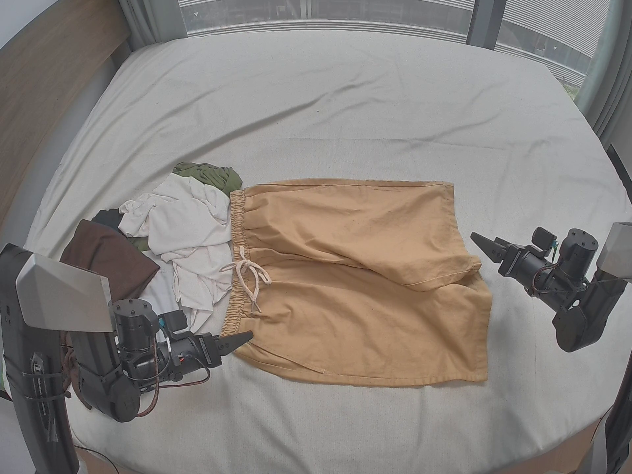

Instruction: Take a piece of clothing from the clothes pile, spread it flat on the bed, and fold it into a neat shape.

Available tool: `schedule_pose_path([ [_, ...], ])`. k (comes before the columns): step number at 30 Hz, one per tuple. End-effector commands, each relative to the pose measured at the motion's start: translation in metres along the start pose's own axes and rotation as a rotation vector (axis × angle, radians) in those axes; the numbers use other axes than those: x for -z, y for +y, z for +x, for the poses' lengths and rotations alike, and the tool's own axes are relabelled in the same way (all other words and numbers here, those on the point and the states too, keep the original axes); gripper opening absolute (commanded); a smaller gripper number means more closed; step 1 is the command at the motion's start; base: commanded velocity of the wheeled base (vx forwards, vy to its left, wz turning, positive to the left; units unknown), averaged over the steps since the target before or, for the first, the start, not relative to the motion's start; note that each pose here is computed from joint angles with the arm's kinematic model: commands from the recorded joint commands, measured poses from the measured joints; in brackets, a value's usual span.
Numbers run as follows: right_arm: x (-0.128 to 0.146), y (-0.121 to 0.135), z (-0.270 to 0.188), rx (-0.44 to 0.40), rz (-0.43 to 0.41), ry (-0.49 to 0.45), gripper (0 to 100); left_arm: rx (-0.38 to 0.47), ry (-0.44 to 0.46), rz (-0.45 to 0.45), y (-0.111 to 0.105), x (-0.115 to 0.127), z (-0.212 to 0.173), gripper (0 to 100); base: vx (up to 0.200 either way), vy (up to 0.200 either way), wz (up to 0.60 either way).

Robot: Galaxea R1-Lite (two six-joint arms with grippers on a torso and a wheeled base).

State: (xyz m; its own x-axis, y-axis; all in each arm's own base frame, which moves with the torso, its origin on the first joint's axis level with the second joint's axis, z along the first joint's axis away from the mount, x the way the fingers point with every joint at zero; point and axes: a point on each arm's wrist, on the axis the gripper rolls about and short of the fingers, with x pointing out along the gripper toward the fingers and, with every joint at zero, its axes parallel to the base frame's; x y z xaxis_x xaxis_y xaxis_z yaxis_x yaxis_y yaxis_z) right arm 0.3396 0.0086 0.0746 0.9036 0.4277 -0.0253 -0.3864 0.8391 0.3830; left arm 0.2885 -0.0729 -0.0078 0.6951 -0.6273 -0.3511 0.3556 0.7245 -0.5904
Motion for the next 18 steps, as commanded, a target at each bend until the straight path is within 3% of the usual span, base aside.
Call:
schedule_pose_path([
  [1, 0.008, 0.0, -0.007, 0.012, -0.01, 0.036, 100, -0.003, 0.003, 0.0, 0.0, 0.001, -0.001, 0, 0.0, 0.0, 0.0],
  [6, 0.032, 0.001, -0.026, 0.045, -0.062, 0.154, 100, -0.015, -0.008, -0.003, 0.002, -0.001, -0.003, 0, 0.0, 0.0, 0.0],
  [18, 0.056, 0.004, -0.061, 0.116, -0.066, 0.437, 100, -0.013, -0.006, 0.001, 0.003, -0.001, -0.002, 0, 0.0, 0.0, 0.0],
])
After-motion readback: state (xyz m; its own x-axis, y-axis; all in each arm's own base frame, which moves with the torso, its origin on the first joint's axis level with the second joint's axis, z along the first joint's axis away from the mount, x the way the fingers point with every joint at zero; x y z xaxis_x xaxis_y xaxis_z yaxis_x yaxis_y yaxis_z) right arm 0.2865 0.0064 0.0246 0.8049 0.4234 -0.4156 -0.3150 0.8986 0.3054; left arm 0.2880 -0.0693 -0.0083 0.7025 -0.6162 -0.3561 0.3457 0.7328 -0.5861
